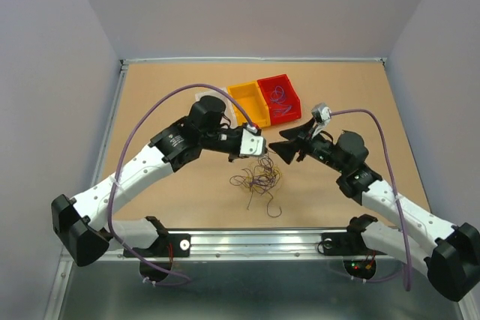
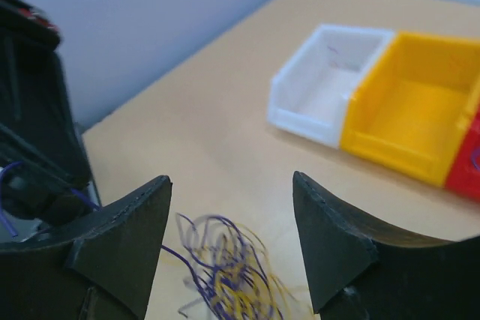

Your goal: Untangle the cables

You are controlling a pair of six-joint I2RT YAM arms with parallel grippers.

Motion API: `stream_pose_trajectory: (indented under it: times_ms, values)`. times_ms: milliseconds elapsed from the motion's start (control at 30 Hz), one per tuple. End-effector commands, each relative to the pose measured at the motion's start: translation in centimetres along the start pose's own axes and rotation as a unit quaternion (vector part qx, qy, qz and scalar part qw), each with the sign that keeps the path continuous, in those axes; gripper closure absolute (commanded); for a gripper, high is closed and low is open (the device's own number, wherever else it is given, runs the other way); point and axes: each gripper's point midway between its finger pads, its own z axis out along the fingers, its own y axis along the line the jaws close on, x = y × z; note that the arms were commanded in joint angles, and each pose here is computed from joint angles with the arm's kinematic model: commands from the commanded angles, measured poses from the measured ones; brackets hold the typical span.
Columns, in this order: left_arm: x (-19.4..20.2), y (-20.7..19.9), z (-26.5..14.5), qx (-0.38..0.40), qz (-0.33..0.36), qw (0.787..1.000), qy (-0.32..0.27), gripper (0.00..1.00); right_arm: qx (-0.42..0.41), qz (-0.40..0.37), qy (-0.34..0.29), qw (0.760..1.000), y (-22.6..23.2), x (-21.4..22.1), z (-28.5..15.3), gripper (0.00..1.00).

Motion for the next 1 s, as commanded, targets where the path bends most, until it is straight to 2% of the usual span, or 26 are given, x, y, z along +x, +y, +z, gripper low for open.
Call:
stream_pose_trajectory:
  times_ms: [0,67,133,267,300,367,400,433,467,567,600,667,733,800,867,900,967]
  values:
    - [-5.9,0.5,-0.7,0.002,0.002,0.999,-0.044,1.00,-0.168,-0.073,-0.084,0.979,6.2,-3.4,-1.4,0.28]
    - [-8.4,1.9,-1.2,-0.022,0.009,0.998,-0.056,1.00,-0.224,-0.084,-0.097,0.966,7.9,-3.2,-1.8,0.29]
    - [-9.9,2.8,-1.6,-0.035,0.010,0.997,-0.063,1.00,-0.246,-0.074,-0.079,0.963,8.4,-2.3,-1.5,0.29]
    - [-14.0,5.3,-2.5,-0.073,0.000,0.994,-0.079,1.00,-0.241,-0.053,-0.046,0.968,7.7,-0.5,0.5,0.34]
    - [-16.5,6.6,-3.8,-0.109,0.002,0.990,-0.093,1.00,-0.243,-0.045,-0.033,0.968,7.9,0.3,1.3,0.40]
    - [-18.7,8.6,-5.3,-0.156,-0.006,0.982,-0.103,1.00,-0.242,-0.038,-0.020,0.969,7.7,1.2,2.1,0.44]
    - [-22.0,10.1,-8.1,-0.204,0.007,0.971,-0.128,1.00,-0.244,-0.036,-0.015,0.969,8.0,1.6,2.4,0.45]
    - [-23.5,10.5,-9.5,-0.221,0.006,0.965,-0.141,1.00,-0.240,-0.030,-0.004,0.970,7.8,2.3,3.1,0.48]
    - [-27.0,10.8,-12.6,-0.249,0.024,0.952,-0.178,1.00,-0.241,-0.030,0.000,0.970,7.9,2.8,3.4,0.50]
    - [-32.4,11.3,-19.1,-0.321,0.040,0.914,-0.245,1.00,-0.222,-0.019,0.018,0.975,7.2,4.4,4.8,0.56]
    - [-35.5,11.5,-23.9,-0.380,0.051,0.876,-0.293,1.00,-0.218,-0.017,0.023,0.975,7.3,4.9,5.1,0.60]
    - [-38.1,10.8,-29.7,-0.437,0.051,0.827,-0.349,1.00,-0.193,0.000,0.035,0.981,6.2,6.1,6.3,0.64]
    - [-38.7,11.2,-34.6,-0.513,0.031,0.768,-0.383,1.00,-0.171,0.015,0.051,0.984,5.2,7.6,7.3,0.70]
    - [-37.9,11.8,-37.2,-0.565,0.011,0.731,-0.382,1.00,-0.160,0.032,0.054,0.985,4.8,7.8,7.9,0.75]
    - [-36.5,12.2,-36.2,-0.574,0.014,0.735,-0.361,1.00,-0.152,0.033,0.051,0.987,4.5,7.7,8.0,0.76]
    - [-34.7,12.5,-34.4,-0.572,0.018,0.747,-0.339,1.00,-0.144,0.030,0.040,0.988,4.5,7.0,7.8,0.77]
    - [-33.3,12.1,-33.7,-0.574,0.022,0.746,-0.335,1.00,-0.117,0.022,0.018,0.993,3.8,6.0,7.4,0.77]
